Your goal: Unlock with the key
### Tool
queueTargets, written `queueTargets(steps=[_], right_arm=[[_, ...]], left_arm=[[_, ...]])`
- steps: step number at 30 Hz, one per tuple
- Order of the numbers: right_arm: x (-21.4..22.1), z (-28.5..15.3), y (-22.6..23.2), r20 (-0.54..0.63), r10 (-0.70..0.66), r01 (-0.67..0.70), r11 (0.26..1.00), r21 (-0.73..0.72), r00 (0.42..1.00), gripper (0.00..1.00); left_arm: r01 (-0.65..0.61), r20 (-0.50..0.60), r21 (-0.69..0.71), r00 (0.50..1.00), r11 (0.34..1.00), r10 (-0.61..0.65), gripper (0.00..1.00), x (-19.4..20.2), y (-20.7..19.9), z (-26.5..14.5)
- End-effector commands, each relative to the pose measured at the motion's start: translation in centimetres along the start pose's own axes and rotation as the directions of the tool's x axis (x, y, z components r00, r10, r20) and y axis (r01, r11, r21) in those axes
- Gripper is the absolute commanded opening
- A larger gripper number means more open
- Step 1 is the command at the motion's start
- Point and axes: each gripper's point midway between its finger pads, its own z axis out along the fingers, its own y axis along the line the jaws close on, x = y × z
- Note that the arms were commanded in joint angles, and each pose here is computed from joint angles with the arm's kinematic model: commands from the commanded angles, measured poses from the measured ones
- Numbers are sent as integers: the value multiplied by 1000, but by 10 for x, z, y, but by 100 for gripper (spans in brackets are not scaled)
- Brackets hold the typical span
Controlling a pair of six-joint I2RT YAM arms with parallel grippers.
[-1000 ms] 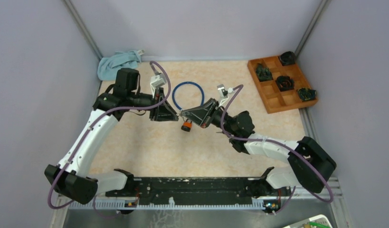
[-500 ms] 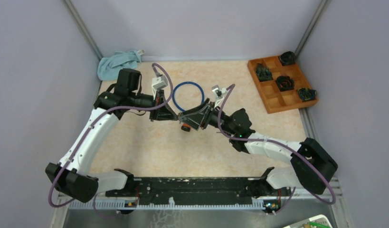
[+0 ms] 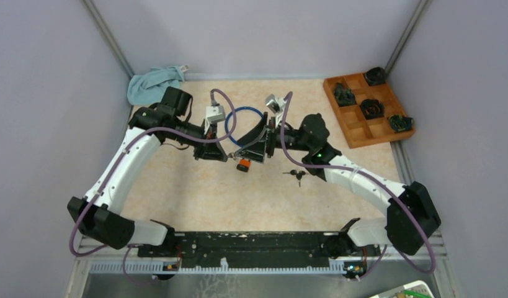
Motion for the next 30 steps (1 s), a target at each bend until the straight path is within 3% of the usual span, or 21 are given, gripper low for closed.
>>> queueTargets(steps=[1, 17, 25, 30], right_arm=[[12, 6, 15, -113, 7, -24, 988, -150, 994, 59], [22, 24, 9, -144, -16, -9, 985, -175, 989, 45], [30, 30, 5, -183, -8, -23, 986, -163, 983, 20], [40, 30, -5, -223, 7, -34, 992, -117, 975, 17]], left_arm=[[-48, 3, 40, 999, 998, 48, 0, -6, -14, -5], [-35, -4, 64, 999, 997, 36, 0, -3, -18, -3], [-34, -18, 66, 999, 997, 35, 0, 1, -19, -3], [-47, -13, 60, 999, 997, 48, 0, -1, -20, -5]])
